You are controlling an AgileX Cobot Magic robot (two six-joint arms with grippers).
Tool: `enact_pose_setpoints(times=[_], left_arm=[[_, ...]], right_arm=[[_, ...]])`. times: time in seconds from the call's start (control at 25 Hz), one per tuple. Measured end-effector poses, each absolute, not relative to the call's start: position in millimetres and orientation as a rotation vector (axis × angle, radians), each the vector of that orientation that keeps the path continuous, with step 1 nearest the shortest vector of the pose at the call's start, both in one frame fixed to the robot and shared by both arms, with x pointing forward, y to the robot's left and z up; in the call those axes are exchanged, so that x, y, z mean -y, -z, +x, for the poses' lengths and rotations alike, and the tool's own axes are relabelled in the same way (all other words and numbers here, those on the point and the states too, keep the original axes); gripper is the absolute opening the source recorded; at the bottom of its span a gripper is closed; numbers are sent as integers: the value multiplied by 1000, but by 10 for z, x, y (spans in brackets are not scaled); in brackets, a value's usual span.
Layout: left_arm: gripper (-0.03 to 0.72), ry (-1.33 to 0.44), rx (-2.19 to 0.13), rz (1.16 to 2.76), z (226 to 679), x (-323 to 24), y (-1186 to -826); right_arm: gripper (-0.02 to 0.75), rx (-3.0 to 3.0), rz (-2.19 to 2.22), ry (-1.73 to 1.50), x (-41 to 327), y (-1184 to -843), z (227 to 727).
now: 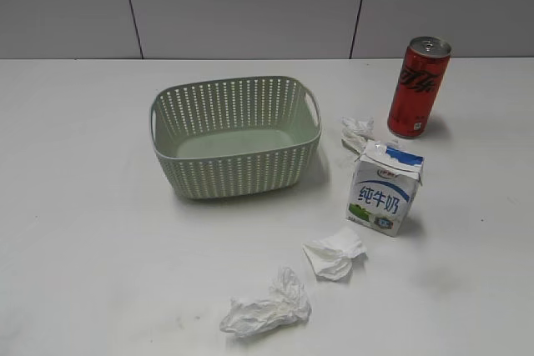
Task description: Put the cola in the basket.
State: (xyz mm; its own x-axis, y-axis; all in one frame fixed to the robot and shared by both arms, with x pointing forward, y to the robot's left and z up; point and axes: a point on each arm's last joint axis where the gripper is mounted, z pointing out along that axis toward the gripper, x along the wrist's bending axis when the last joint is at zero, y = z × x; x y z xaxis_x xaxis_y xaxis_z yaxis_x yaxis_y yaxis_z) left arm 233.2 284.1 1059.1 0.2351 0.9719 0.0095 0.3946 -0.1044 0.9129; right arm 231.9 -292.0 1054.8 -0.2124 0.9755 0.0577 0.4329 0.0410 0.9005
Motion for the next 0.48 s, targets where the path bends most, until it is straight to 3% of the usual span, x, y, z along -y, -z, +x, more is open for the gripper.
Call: enact_pose_setpoints(times=[0.48], left_arm=[[232,-849,-1292,1653,2332,-2841,-10591]], right_arm=[[590,-1706,1425,-1133,2922,-10553,2319]])
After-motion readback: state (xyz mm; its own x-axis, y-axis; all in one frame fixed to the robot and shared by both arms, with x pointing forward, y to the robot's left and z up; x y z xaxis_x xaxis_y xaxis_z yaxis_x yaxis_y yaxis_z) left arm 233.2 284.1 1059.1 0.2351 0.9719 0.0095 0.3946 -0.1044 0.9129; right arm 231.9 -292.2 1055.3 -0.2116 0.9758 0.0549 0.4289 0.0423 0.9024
